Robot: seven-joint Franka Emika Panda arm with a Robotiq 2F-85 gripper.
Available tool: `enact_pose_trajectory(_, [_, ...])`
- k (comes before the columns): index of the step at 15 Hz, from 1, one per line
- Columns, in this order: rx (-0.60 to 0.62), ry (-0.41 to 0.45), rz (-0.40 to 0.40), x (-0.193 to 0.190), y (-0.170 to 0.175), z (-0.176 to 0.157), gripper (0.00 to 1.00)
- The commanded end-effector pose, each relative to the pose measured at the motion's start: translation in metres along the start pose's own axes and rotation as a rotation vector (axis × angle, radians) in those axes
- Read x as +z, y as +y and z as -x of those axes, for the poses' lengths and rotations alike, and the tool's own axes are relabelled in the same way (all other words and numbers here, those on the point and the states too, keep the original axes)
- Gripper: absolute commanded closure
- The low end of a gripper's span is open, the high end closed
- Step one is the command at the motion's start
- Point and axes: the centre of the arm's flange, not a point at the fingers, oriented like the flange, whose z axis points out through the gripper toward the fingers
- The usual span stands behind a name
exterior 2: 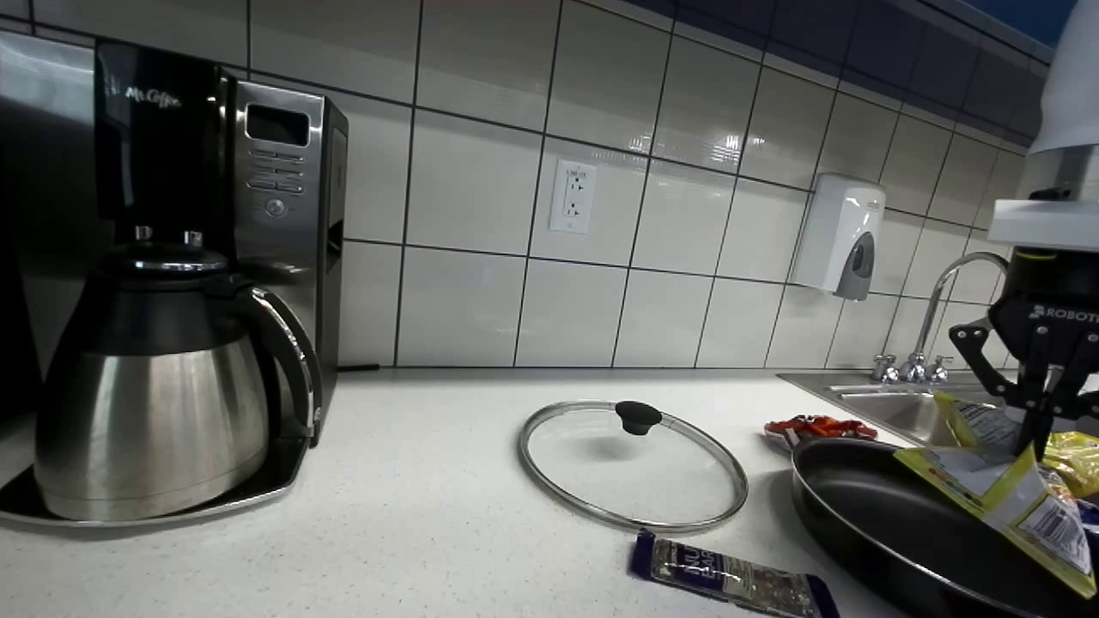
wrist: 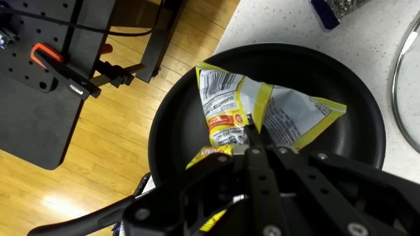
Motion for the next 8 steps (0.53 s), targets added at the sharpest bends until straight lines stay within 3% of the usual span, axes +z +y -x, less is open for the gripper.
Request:
enact_pose_trajectory(1, [-0.014,0.023,-0.036,0.012,-0.004,-0.014,1.00])
enact_pose_trajectory(8, [-0.034,-0.019,-0.026,0.051,-0.014,-0.012,1.00])
